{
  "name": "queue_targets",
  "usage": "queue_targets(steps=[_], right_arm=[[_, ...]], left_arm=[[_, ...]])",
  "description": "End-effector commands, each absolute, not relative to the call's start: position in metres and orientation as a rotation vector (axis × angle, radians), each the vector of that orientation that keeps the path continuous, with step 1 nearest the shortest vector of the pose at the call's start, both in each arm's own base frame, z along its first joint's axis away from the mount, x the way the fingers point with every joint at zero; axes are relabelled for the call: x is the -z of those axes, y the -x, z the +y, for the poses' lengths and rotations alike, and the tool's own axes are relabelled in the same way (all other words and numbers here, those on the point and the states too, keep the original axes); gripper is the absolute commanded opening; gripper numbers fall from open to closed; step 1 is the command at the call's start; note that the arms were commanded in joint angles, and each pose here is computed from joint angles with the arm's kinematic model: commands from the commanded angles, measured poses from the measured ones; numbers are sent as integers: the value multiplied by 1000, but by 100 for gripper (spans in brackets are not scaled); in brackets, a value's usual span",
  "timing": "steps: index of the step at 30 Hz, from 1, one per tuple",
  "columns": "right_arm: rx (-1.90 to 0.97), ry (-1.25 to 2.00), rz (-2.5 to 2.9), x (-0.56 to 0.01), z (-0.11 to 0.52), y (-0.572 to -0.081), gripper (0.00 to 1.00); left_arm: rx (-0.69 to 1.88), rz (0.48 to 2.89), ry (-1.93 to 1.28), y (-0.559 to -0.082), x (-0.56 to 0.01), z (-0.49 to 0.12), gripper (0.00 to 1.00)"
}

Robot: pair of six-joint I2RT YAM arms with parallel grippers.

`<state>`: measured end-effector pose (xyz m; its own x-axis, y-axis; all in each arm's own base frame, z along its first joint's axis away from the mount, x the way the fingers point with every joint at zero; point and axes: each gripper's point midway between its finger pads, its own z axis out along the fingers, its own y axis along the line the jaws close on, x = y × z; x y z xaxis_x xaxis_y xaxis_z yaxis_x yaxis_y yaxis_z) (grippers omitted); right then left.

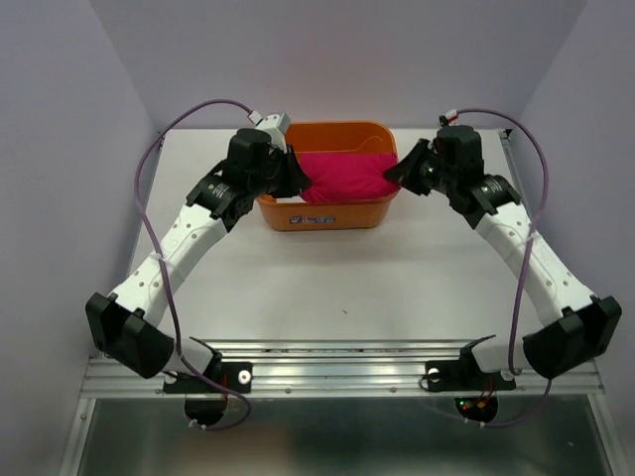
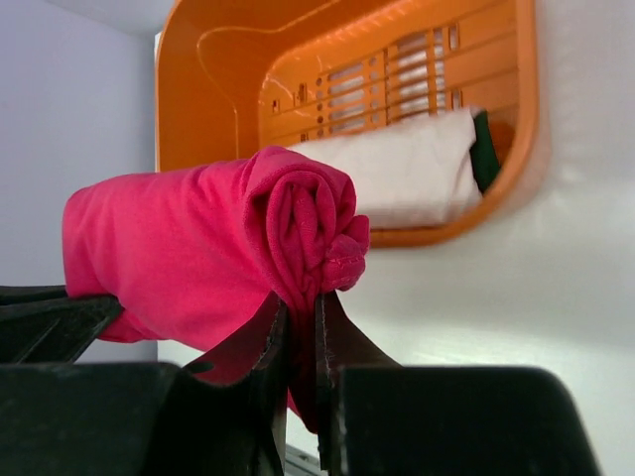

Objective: Roll the t-shirts
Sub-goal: Place the T-shirt in the bin.

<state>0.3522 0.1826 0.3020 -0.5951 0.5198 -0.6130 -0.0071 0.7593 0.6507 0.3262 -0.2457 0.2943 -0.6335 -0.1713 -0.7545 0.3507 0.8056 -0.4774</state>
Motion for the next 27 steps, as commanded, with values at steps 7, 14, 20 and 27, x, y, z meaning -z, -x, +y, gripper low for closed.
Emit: queue_targets(steps=[7,14,20,27], right_arm=[[-680,-249,2029,-324,208,-453,1],[-633,-220,2060,-291,226,-509,1],[-597,-206,2122,-245,240,-546,1],[-538,-195,2209,-188,247,-571,1]], left_arm=[[523,2018,-51,-420,-336,-192,0],[466,2045,-36,-477,-311,-186,0],[427,2092,-46,-515,-274,-188,0],[368,2193,-31,-550,-210,-185,0]])
